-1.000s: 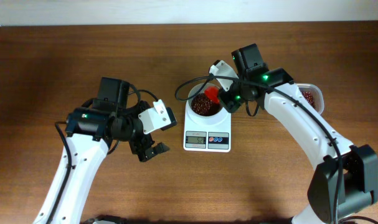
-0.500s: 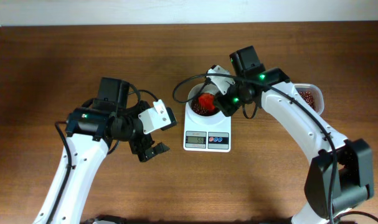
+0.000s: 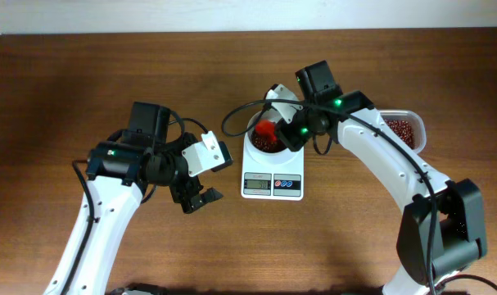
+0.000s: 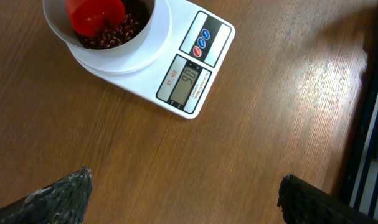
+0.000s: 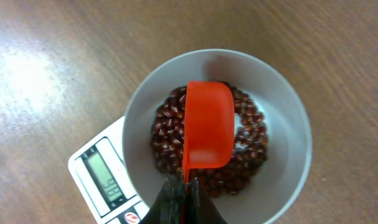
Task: Scoop and weigh 50g on scale
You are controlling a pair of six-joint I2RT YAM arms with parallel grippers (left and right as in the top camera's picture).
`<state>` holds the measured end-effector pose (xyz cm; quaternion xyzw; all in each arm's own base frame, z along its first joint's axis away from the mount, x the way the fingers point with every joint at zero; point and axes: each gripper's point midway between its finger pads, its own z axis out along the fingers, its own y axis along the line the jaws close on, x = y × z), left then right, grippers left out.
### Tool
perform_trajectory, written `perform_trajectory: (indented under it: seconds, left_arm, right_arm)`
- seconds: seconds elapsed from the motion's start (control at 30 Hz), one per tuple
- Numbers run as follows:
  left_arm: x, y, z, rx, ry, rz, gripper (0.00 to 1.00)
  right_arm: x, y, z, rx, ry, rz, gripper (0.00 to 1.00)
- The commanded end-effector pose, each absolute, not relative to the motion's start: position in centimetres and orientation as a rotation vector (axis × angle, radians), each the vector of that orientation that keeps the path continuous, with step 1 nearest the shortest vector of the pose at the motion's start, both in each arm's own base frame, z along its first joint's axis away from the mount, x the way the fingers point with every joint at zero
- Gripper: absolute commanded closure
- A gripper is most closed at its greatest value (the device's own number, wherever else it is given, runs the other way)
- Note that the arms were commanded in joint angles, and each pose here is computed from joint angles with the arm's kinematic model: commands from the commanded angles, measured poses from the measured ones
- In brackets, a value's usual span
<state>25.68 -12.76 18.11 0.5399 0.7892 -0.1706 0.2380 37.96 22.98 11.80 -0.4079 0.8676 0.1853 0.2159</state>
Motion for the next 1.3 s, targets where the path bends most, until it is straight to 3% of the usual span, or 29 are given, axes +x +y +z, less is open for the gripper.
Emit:
perform_trajectory:
  seconds: [0.0,0.13,0.37,0.67,1.27]
  left_arm:
    - [25.5,-13.1,18.2,1.496,2.136,-0.484,0.01]
    - [25.5,-13.1,18.2,1.497,2.135,-0.484,0.01]
    - [25.5,-13.1,18.2,1.497,2.136,-0.484,0.01]
    - [25.5,-13.1,18.2,1.497,2.135,-0.484,0.01]
    - [25.5,-13.1,18.2,1.497,2.135,-0.484,0.01]
  right_arm:
    - [36.9,24.2,11.9,-1.154,2.41,0.609,0.96]
    - [35.8,25.3,13.0,-1.149,2.369,0.815,0.96]
    - [37.6,22.6,14.0,-0.899,2.437,0.946,0.96]
    - [39.5,19.2,12.1,-0.836,2.528,0.686,0.96]
    - [39.3,17.3,12.3,-0.776,2.571,0.688,0.96]
